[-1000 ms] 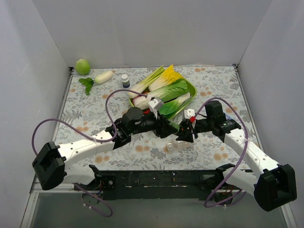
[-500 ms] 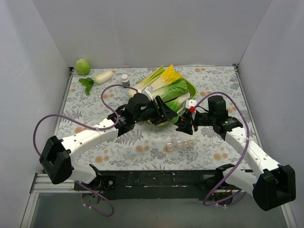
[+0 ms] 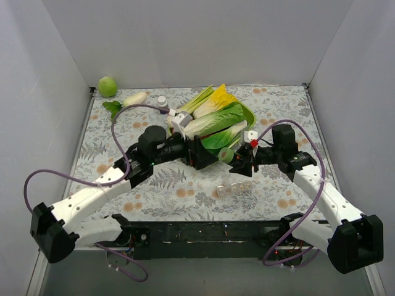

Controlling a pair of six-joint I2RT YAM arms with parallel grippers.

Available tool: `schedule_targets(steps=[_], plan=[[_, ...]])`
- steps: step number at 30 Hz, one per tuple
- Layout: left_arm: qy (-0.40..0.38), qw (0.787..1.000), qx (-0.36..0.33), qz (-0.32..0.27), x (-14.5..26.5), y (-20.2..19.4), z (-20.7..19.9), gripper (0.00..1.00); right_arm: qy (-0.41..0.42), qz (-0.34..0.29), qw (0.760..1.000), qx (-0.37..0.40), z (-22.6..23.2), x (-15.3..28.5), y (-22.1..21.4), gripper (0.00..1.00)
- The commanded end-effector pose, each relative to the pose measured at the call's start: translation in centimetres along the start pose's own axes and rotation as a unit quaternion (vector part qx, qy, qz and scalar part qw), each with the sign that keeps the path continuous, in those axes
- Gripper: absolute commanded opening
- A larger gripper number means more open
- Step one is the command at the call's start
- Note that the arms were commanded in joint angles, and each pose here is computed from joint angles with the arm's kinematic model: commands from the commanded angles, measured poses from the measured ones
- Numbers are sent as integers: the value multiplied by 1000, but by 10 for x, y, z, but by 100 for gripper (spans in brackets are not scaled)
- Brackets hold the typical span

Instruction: Sort the pills into containers

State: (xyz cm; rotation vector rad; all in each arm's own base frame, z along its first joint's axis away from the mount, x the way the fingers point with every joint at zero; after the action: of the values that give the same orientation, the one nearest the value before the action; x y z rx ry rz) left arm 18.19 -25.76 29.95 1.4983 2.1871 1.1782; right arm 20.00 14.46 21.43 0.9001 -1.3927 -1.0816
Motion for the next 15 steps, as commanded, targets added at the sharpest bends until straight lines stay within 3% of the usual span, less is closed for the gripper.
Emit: schedule_targets(steps=[1,2,3,6,15], plan=[[-213,923,-315,56,39,-48,3,98,77,-32,996,37,13,0,7,2],[-242,880,-408,10,40,-48,4,98,91,-35,994,43,15,-2,5,2],[-255,861,-439,-6,43,-54,6,98,110,-41,992,56,20,-1,5,2],[-244,835,-493,-19,38,-60,19,98,131,-39,988,76,23,-2,4,3],[-251,823,-509,-14,0,-53,10,98,138,-17,985,99,28,-10,-7,3]])
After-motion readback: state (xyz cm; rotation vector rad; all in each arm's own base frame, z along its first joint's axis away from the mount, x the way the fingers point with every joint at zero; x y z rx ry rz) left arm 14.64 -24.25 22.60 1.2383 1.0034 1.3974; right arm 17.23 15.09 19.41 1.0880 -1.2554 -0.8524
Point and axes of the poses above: each gripper's point midway between its finger pads, its own x axis back along the fingers, its own z axis along the line the jaws close on, y = z × x, the point moved 8 cm from there along x, back along the fingers, and after that the axes turned 2 degrees about -x, right-handed, at the moved point
